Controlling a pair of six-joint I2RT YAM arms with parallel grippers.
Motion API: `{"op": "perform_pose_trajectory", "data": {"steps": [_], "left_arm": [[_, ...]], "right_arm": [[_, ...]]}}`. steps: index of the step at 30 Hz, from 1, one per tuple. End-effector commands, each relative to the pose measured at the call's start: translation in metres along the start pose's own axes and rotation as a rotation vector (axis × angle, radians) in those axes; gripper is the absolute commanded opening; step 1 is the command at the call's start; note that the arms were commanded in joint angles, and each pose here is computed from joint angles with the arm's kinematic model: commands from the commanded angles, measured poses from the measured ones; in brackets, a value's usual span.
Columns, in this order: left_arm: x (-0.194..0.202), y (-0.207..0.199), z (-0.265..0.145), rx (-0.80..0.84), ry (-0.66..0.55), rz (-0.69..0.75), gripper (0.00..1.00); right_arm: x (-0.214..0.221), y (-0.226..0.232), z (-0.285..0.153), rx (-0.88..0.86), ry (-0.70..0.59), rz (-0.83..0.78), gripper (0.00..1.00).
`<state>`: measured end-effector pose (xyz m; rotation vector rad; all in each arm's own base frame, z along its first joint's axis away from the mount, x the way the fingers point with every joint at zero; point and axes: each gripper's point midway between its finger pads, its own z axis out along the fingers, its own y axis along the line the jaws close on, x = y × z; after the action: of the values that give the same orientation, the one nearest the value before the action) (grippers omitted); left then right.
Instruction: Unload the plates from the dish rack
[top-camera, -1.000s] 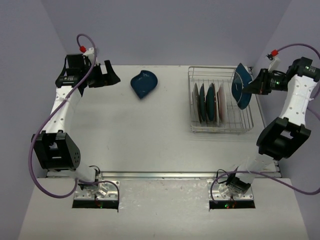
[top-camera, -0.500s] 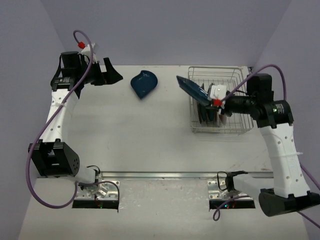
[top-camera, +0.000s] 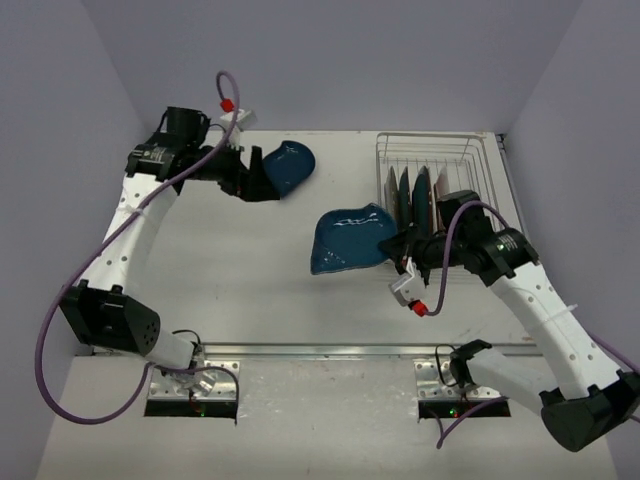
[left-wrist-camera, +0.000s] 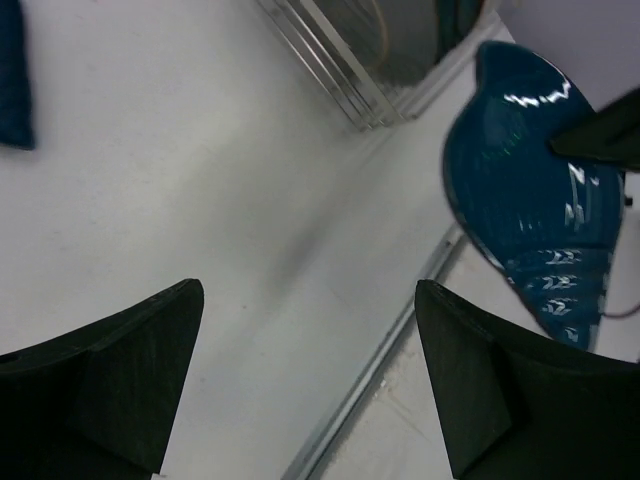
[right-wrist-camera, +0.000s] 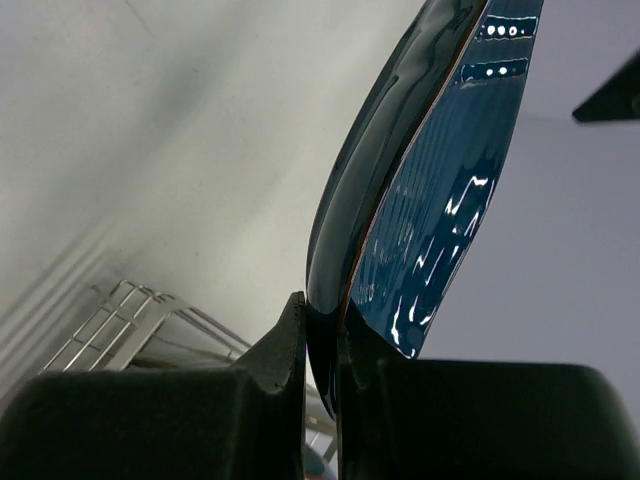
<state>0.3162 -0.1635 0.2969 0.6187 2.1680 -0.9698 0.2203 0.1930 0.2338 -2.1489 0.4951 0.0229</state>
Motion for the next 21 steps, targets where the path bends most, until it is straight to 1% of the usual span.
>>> {"op": "perform_pose_trajectory", "data": {"steps": [1, 5, 8, 14, 21], "left_arm": [[0.044, -0.036, 0.022, 0.11, 0.182, 0.021, 0.81], [0.045, -0.046, 0.031, 0.137, 0.195, 0.01, 0.8], [0.049, -0.055, 0.043, 0.15, 0.228, 0.008, 0.78], [0.074, -0.064, 0.056, 0.167, 0.314, 0.003, 0.7], [0.106, -0.056, 0.063, 0.149, 0.404, -0.063, 0.65]], "right_arm": [[-0.024, -0.032, 0.021, 0.061, -0.061, -0.503, 0.0], [-0.033, -0.022, 0.037, 0.004, -0.079, -0.523, 0.0], [-0.038, -0.023, 0.047, -0.008, -0.076, -0.534, 0.0], [-0.035, -0.029, 0.054, -0.008, -0.042, -0.538, 0.0], [-0.028, -0.037, 0.056, 0.015, -0.004, -0.537, 0.0]]}}
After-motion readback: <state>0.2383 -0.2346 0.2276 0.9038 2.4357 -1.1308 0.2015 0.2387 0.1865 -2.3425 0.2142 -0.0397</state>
